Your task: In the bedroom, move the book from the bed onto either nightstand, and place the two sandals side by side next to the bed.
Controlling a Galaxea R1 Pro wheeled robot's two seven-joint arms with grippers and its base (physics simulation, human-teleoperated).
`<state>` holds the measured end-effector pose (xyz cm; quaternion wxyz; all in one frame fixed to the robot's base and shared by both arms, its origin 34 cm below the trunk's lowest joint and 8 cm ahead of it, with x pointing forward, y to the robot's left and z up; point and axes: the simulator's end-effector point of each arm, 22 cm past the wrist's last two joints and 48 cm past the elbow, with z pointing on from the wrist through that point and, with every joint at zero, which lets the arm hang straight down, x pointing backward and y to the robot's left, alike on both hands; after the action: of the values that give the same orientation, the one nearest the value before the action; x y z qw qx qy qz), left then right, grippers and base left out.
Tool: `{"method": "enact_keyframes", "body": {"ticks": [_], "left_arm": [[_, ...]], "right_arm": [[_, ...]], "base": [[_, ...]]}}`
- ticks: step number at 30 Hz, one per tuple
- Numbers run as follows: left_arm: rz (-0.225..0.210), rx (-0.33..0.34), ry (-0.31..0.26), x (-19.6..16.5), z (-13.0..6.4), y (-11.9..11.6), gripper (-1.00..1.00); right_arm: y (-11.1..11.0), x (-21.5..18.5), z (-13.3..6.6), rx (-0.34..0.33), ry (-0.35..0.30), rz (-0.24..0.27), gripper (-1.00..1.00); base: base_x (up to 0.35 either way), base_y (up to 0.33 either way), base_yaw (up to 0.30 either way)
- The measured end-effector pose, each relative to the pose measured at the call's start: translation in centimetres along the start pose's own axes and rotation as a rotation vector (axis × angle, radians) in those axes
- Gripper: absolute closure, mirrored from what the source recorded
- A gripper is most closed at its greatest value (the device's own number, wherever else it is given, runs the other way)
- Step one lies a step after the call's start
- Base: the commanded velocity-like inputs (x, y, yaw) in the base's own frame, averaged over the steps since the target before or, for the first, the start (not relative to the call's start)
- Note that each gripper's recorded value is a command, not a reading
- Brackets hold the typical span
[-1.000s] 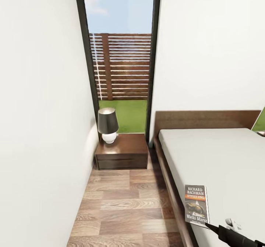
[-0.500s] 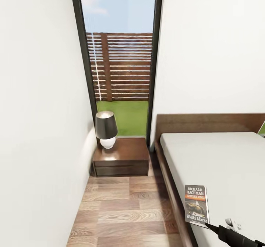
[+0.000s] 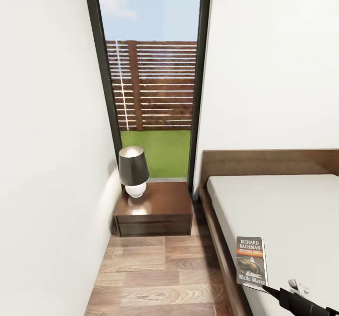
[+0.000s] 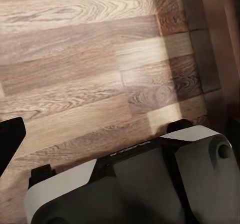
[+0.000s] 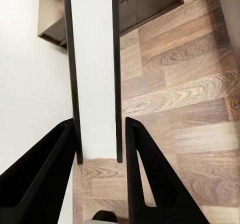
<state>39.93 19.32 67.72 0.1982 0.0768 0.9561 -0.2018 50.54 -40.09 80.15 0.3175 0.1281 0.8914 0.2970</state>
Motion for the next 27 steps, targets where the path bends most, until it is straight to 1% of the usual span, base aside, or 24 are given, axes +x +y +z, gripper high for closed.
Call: {"method": "enact_keyframes", "body": {"ticks": [27], "left_arm": [[0.0,0.0,0.0,0.0,0.0,-0.01,-1.0]], "right_arm": [[-0.03,0.0,0.0,0.002,0.0,0.0,1.0]], "base": [[0.324,0.0,0.0]]}}
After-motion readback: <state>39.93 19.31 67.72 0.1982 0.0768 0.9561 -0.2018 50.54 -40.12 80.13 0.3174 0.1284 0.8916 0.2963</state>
